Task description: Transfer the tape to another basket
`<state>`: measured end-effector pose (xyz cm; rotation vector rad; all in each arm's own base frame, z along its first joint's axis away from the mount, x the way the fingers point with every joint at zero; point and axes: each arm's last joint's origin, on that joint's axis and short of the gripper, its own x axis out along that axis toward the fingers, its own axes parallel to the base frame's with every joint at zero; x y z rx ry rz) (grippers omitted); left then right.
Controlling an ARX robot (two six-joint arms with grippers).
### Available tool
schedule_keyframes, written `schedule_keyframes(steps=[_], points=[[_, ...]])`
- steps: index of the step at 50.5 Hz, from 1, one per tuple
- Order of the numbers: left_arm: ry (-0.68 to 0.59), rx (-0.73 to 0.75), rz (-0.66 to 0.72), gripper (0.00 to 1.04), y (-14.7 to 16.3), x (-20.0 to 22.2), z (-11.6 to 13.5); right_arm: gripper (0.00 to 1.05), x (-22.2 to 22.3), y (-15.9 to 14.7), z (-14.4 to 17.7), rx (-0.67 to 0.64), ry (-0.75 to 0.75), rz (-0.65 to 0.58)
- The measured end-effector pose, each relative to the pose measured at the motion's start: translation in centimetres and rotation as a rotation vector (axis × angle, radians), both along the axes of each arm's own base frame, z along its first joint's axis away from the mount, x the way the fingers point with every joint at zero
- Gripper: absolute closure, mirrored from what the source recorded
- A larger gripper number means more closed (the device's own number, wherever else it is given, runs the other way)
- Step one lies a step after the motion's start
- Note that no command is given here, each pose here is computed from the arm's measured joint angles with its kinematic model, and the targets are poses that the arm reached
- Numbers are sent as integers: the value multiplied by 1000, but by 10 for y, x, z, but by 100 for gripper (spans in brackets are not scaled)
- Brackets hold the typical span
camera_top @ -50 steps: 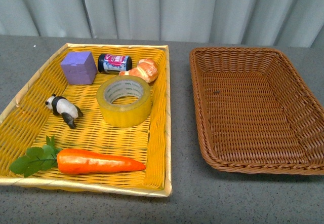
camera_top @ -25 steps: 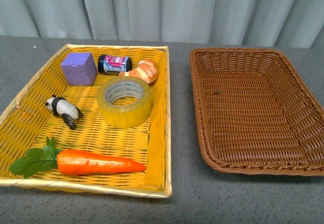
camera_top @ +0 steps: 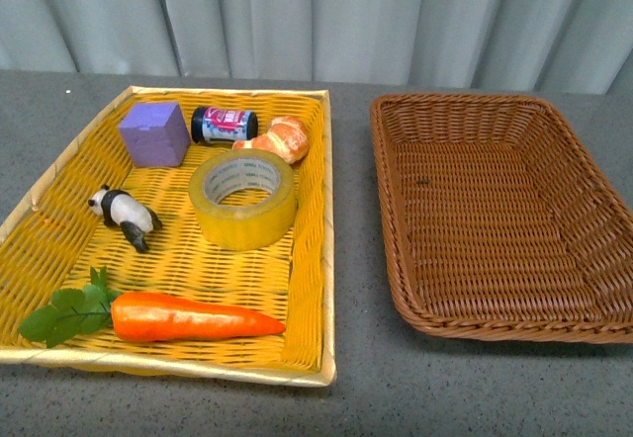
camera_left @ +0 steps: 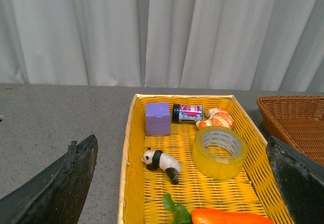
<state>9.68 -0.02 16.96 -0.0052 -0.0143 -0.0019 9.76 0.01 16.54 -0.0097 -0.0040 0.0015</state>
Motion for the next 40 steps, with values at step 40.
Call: schedule_keyframes(steps=[40], points=[[448, -165, -61, 6, -37, 218, 2, 9, 0, 0, 0, 0, 0, 0]])
